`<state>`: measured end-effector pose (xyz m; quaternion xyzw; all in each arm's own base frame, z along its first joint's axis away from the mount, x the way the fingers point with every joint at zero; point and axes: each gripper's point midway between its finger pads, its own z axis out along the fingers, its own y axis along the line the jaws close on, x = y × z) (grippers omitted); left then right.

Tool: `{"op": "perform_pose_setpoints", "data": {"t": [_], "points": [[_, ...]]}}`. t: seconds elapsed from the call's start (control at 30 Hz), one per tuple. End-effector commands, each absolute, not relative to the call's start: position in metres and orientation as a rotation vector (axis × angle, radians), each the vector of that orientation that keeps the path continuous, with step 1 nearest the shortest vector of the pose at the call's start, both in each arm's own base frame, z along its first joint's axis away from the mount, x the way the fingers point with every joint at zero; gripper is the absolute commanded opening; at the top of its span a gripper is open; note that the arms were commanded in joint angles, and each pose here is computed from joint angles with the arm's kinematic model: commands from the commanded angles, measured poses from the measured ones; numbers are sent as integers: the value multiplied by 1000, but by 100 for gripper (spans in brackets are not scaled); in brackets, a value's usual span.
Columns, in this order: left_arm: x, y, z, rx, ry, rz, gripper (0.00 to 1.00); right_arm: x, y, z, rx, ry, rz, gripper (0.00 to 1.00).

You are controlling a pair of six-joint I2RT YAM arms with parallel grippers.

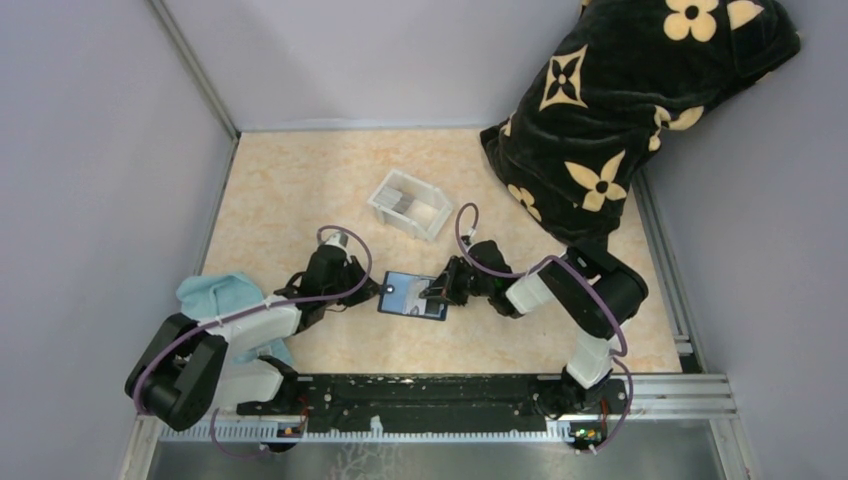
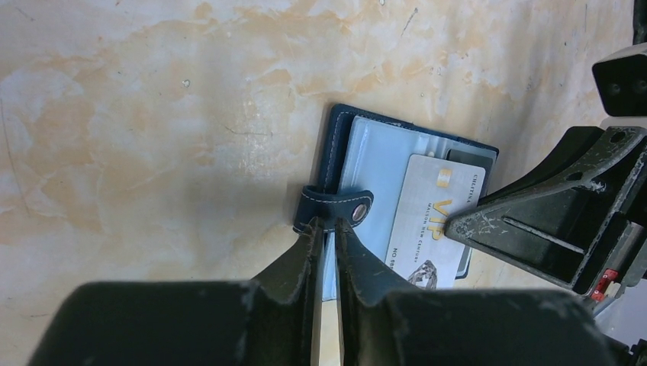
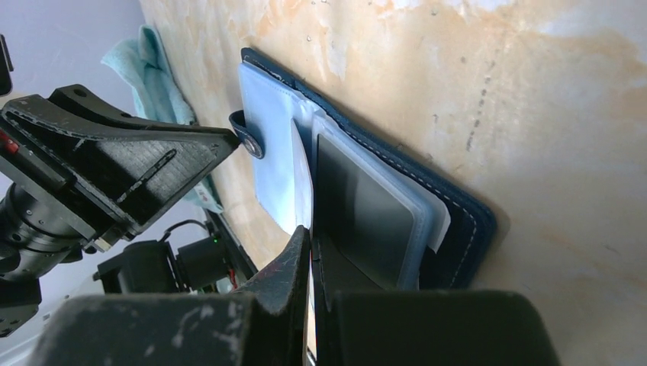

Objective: Put the credit cards into the card holder
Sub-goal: Insert the credit card into the card holder.

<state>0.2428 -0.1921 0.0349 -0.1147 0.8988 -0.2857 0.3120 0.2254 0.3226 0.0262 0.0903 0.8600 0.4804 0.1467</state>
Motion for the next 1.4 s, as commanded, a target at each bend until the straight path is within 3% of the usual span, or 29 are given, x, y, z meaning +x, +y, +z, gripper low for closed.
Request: {"op": "perform_pose_setpoints", "data": {"t": [0.0,1.37], "points": [[247,-195,36,-276,2364,-744,16,231,327,19,254,2493,1357,0],[227,-200,6,-268,2461,-772,12,248,331,5,275,2504,1229,0]]}}
